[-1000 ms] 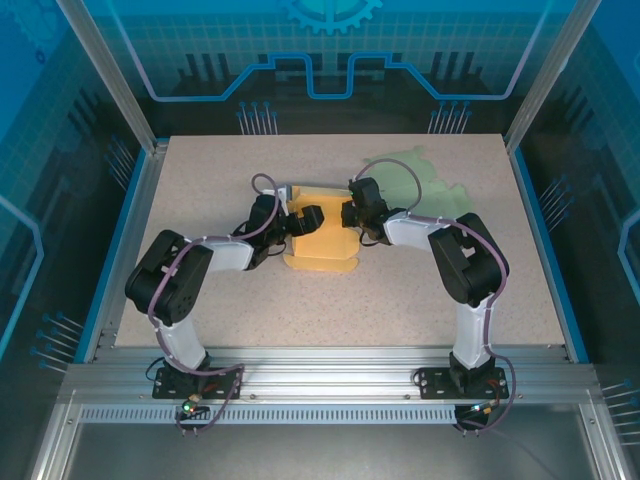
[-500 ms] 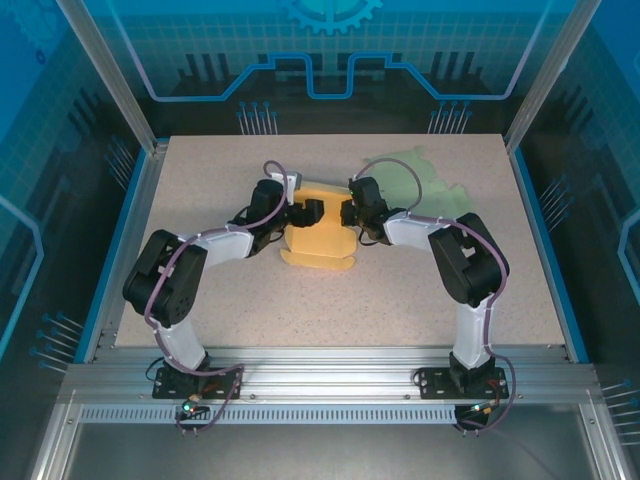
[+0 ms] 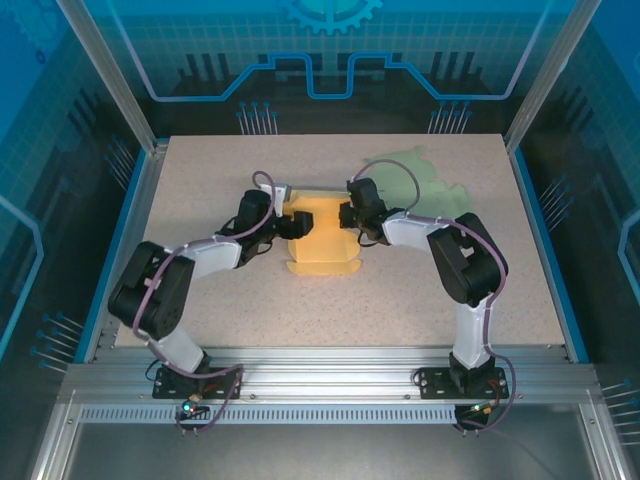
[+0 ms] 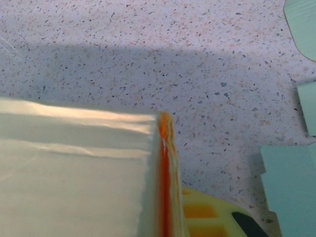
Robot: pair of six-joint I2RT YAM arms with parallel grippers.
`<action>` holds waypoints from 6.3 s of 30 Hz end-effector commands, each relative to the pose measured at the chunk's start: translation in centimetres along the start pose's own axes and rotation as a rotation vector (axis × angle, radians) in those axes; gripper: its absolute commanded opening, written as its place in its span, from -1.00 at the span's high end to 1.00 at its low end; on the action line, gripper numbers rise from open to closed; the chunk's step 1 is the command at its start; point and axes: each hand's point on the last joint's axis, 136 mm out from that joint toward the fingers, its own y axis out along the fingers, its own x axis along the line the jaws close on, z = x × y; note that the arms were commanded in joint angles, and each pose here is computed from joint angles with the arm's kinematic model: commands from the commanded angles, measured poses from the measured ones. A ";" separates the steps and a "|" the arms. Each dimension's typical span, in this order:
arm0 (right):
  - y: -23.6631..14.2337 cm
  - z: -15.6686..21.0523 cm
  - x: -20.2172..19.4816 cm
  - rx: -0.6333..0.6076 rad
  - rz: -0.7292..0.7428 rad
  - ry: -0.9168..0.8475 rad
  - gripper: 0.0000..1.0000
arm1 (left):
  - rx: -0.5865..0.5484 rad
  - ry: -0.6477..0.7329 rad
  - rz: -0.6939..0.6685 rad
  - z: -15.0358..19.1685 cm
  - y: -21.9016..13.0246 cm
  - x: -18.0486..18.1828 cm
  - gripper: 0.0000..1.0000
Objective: Fold the paper box
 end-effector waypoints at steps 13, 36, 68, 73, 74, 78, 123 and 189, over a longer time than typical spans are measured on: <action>0.2 0.2 1.6 0.021 -0.048 -0.018 0.74 | -0.161 -0.126 -0.459 -6.5 -11.0 6.8 -0.42; 1.2 0.0 2.0 0.046 -0.050 -0.026 0.75 | 0.160 -0.117 -0.396 -3.1 -0.4 11.9 0.17; 1.0 0.2 2.0 0.044 -0.054 -0.038 0.74 | 0.261 -0.104 -0.210 0.6 -2.9 4.9 -0.11; 1.0 0.2 2.0 0.045 -0.052 -0.038 0.74 | 0.177 -0.187 -0.196 0.6 -4.3 4.2 -0.78; 1.1 0.3 2.1 0.048 -0.053 -0.039 0.74 | 0.162 -0.192 -0.202 0.7 -4.5 4.1 -0.88; 1.0 0.1 2.3 0.046 -0.061 -0.039 0.74 | 0.157 -0.157 -0.219 2.2 -4.1 3.1 -0.98; 1.2 0.2 2.3 0.047 -0.066 -0.027 0.74 | 0.245 -0.436 -0.635 11.6 -5.4 10.9 -0.67; 1.9 0.1 3.2 0.053 -0.082 -0.033 0.73 | 0.238 0.111 -0.219 -0.7 0.6 4.2 -0.18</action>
